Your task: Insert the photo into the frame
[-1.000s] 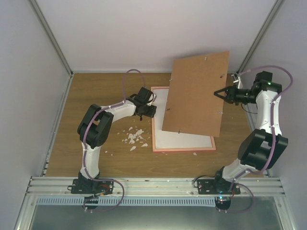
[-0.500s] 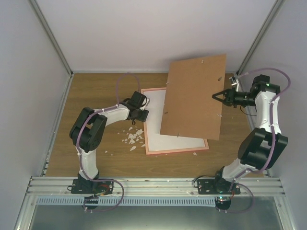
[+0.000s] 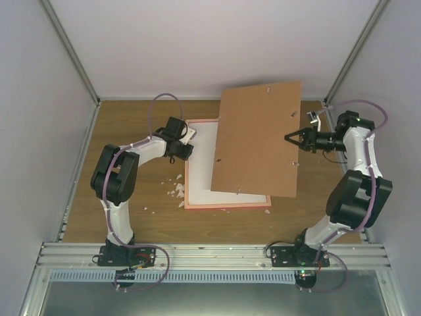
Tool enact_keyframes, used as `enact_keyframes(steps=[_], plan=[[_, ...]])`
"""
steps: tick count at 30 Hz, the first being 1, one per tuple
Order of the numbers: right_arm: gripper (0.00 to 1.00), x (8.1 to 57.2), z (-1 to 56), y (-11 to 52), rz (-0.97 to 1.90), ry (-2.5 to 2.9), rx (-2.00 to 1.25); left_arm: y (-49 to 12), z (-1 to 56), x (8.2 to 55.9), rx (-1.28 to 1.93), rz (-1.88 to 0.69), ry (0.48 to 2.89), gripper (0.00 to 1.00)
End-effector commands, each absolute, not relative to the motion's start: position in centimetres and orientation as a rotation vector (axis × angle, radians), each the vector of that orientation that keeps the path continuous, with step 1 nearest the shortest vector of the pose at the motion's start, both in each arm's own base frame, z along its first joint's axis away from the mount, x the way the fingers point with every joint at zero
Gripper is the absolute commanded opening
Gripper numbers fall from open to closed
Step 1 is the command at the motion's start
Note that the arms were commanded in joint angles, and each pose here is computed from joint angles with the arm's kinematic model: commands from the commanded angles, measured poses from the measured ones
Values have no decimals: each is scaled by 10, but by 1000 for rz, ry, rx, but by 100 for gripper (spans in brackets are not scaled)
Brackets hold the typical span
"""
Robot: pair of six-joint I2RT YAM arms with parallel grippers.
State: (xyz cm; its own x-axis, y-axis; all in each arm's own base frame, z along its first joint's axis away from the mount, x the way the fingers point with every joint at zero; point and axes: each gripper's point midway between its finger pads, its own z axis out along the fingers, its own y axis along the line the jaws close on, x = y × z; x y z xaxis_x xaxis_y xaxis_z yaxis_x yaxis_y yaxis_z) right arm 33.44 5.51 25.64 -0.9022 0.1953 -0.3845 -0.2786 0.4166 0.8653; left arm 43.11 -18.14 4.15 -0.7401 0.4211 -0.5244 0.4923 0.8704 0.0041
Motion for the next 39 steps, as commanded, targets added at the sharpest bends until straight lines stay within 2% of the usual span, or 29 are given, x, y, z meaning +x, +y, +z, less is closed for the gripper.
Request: enact_keyframes(steps=[1,3,7,14,17,24,32,39], plan=[[1,332,271,64,1615,2115,-106,-192,64,449,727,-254,2418,48],[0,331,270,65,1617,2109,-111,-188,87,455,687,-263,2377,53],[1,328,269,69,1660,2058,-124,-181,151,449,596,-387,2245,70],[1,336,256,77,1760,1953,-157,-192,219,399,785,-521,2065,78],[1,341,245,82,1791,1928,-170,-194,231,374,908,-512,1971,85],[1,347,208,102,1829,2004,-228,-206,208,343,1148,-438,1924,85],[0,354,205,105,1915,2023,-124,-273,205,279,1486,-441,1614,84],[1,353,201,106,1940,2037,-90,-328,187,242,1639,-444,1540,84]])
